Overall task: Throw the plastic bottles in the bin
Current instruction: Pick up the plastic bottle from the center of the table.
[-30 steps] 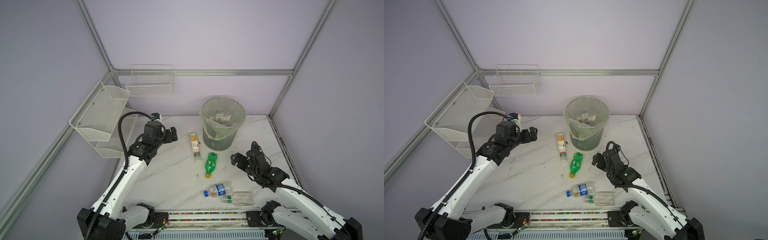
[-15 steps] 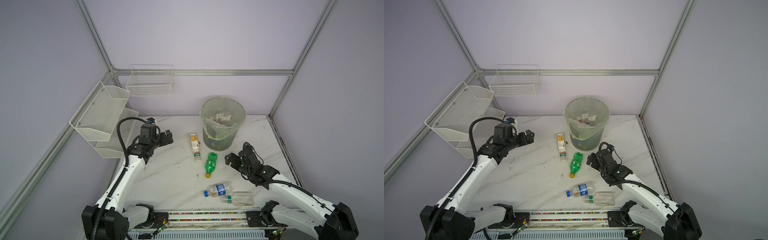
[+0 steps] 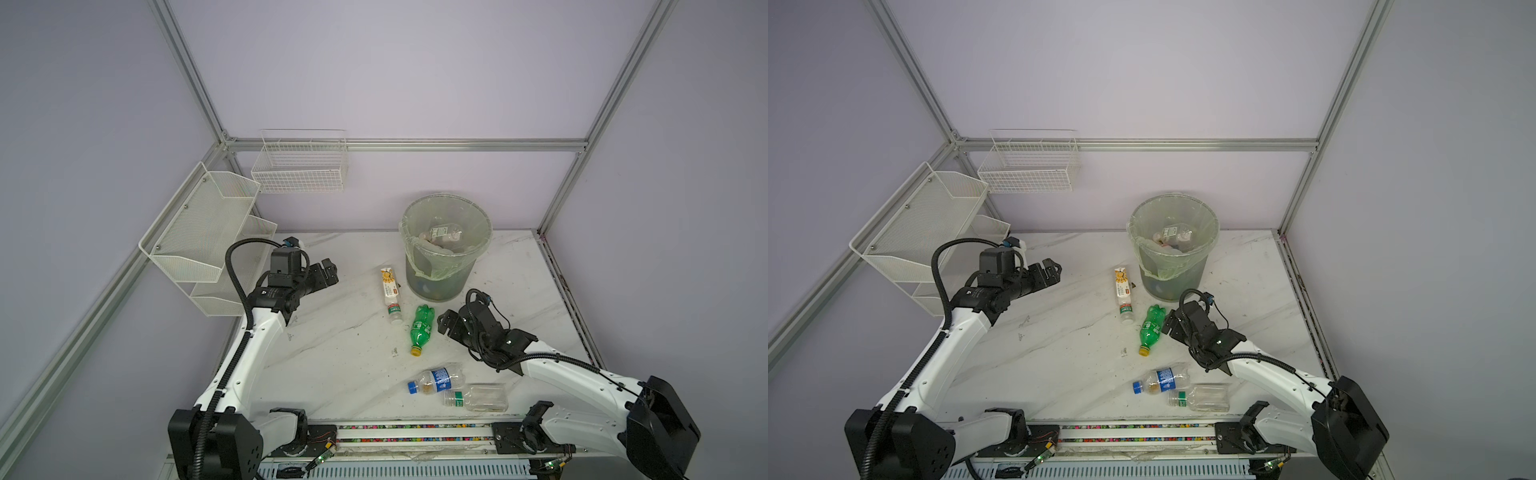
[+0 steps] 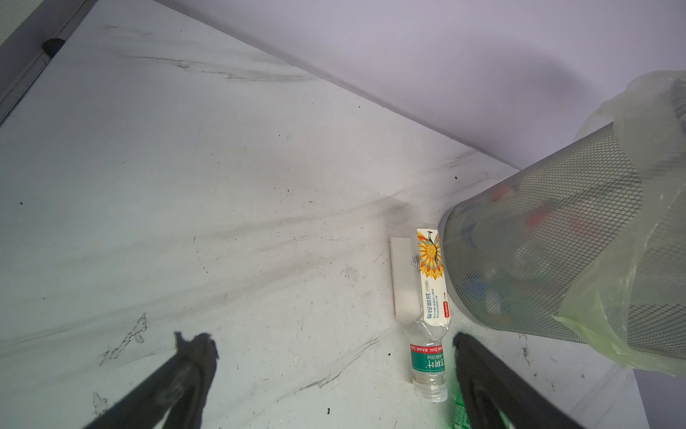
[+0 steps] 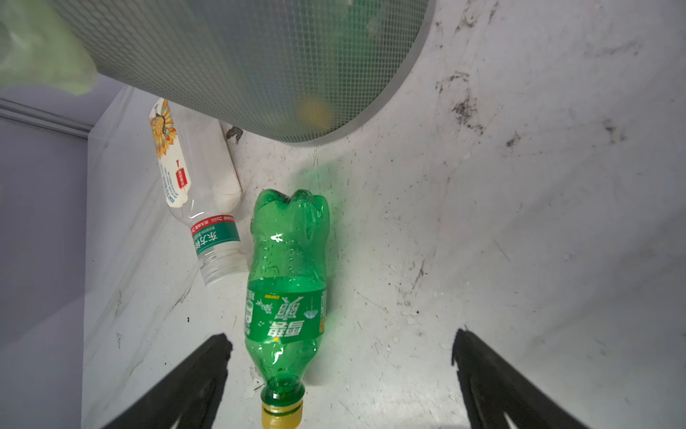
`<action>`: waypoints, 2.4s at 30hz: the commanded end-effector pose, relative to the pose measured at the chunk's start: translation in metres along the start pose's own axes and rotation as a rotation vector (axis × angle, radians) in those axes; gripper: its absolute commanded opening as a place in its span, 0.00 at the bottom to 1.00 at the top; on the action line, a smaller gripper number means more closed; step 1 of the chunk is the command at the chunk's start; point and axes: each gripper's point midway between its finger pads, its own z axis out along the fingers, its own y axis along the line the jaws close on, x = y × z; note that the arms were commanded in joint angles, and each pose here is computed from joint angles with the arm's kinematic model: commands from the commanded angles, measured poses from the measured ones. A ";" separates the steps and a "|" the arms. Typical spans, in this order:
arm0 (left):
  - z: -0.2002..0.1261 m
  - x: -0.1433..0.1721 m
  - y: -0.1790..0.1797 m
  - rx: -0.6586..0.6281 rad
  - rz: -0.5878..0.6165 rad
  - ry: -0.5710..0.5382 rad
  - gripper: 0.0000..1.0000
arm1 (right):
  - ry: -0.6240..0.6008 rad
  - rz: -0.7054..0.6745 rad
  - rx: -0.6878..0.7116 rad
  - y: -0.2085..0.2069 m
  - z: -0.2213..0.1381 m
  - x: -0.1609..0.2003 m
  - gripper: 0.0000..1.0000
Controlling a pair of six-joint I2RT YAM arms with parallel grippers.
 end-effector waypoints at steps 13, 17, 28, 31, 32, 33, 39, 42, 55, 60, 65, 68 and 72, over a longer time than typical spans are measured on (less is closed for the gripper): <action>0.004 0.003 0.004 0.062 -0.023 0.026 1.00 | 0.021 -0.039 -0.003 0.048 0.041 0.020 0.93; 0.007 0.006 0.001 0.082 -0.029 0.044 1.00 | 0.028 -0.051 0.021 0.048 0.051 0.024 0.89; 0.008 0.008 -0.002 0.099 -0.028 0.062 1.00 | 0.066 -0.094 0.077 0.046 0.078 0.039 0.88; 0.009 0.009 -0.002 0.105 -0.030 0.067 1.00 | 0.072 -0.105 0.090 0.047 0.083 0.041 0.86; 0.009 0.009 -0.003 0.106 -0.030 0.067 1.00 | 0.074 -0.108 0.091 0.047 0.084 0.041 0.85; 0.009 0.009 -0.003 0.107 -0.031 0.067 1.00 | 0.074 -0.110 0.093 0.047 0.085 0.041 0.82; 0.009 0.009 -0.004 0.113 -0.033 0.071 1.00 | 0.069 -0.111 0.093 0.047 0.086 0.040 0.70; 0.008 0.008 -0.004 0.114 -0.031 0.069 1.00 | 0.069 -0.111 0.093 0.046 0.085 0.040 0.62; 0.014 0.013 -0.002 0.105 -0.036 0.090 1.00 | 0.026 -0.106 0.000 0.060 0.041 0.037 0.56; 0.015 0.013 0.004 0.076 -0.029 0.087 1.00 | -0.004 -0.107 -0.029 0.067 0.015 0.036 0.56; 0.020 0.018 0.014 0.028 -0.032 0.098 1.00 | 0.027 -0.096 -0.144 0.108 0.004 0.047 0.55; 0.023 0.019 0.019 0.006 -0.029 0.094 1.00 | 0.014 -0.156 -0.088 0.122 0.001 0.048 0.56; 0.025 0.021 0.016 0.018 -0.034 0.114 1.00 | -0.026 -0.163 -0.122 0.132 -0.017 0.039 0.56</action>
